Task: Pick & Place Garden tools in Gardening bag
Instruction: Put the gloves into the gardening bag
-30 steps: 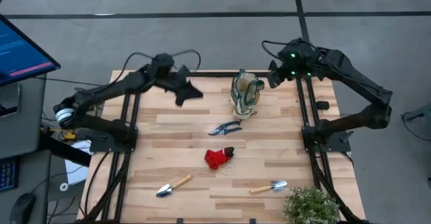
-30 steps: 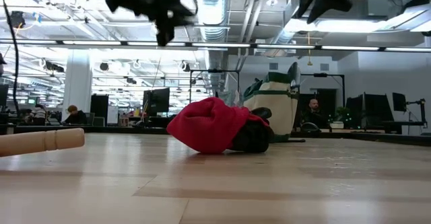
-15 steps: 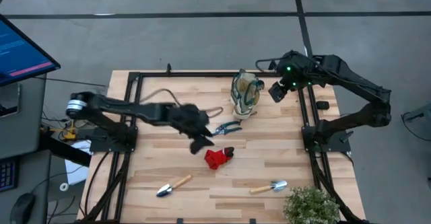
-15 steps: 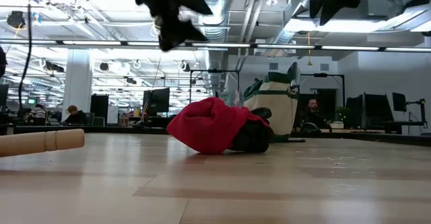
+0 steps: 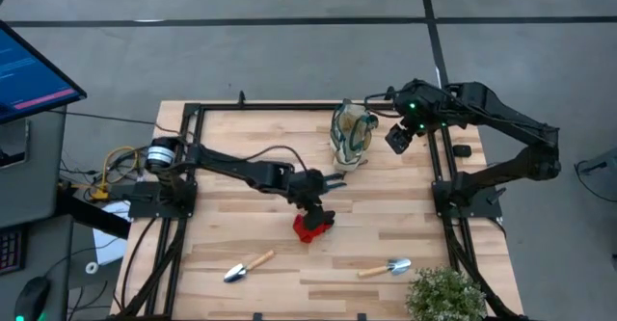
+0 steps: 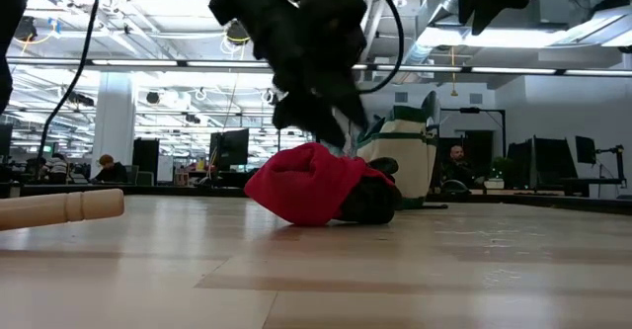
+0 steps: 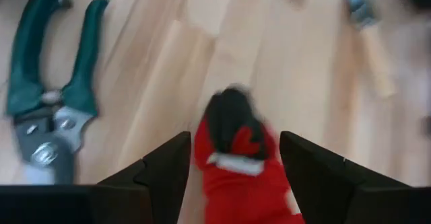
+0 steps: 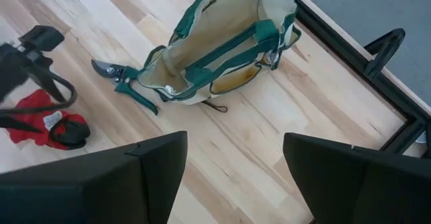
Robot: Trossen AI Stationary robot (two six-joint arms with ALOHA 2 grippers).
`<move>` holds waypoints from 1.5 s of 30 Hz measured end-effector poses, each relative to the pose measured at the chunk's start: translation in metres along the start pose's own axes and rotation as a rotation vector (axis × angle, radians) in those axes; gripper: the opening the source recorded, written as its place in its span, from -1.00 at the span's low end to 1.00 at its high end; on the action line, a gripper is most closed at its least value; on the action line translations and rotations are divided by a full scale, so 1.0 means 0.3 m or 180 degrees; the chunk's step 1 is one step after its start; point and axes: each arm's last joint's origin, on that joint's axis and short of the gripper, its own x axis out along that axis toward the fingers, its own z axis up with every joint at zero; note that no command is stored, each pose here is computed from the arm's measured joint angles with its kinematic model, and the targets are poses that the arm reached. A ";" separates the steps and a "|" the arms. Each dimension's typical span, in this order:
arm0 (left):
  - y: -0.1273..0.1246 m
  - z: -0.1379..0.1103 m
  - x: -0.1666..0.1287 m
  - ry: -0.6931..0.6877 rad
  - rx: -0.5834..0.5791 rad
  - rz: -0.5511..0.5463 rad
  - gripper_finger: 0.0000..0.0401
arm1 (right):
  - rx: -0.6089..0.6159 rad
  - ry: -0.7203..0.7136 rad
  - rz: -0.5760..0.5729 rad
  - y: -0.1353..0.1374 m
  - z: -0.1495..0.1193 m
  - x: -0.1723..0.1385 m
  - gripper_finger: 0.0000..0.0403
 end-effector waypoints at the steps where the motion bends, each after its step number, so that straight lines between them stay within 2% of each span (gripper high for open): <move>1: -0.007 -0.009 0.006 0.0018 0.0053 0.0079 0.13 | 0.0005 0.0001 0.0009 0.003 -0.001 -0.001 0.19; 6: -0.061 -0.055 0.006 0.0068 0.0124 0.0435 0.13 | -0.0032 0.0005 0.0058 0.022 -0.010 -0.005 0.19; 10: -0.120 -0.086 0.008 -0.0010 0.0204 0.0555 0.13 | -0.0080 0.0007 0.0090 0.034 -0.015 -0.007 0.19; 15: -0.162 -0.107 0.014 0.0043 0.0271 0.0357 0.15 | -0.0074 -0.0002 0.0105 0.048 -0.022 -0.011 0.19; 21: -0.191 -0.090 -0.045 -0.0034 0.0363 0.0102 0.27 | -0.0116 -0.0055 0.0021 0.054 -0.025 -0.013 0.19; 28: -0.183 -0.082 -0.039 -0.0063 0.0579 0.0095 0.39 | -0.0117 -0.0061 0.0017 0.054 -0.024 -0.013 0.19; 34: -0.180 -0.096 -0.013 0.0029 0.0921 0.0078 0.52 | -0.0116 -0.0061 0.0015 0.054 -0.025 -0.013 0.19; 40: -0.144 -0.076 -0.010 -0.0090 0.0875 0.0382 0.58 | -0.0117 -0.0057 0.0013 0.053 -0.025 -0.013 0.19; 45: -0.123 -0.095 0.048 0.0116 0.0593 0.0237 0.58 | -0.0117 -0.0054 0.0011 0.053 -0.025 -0.013 0.19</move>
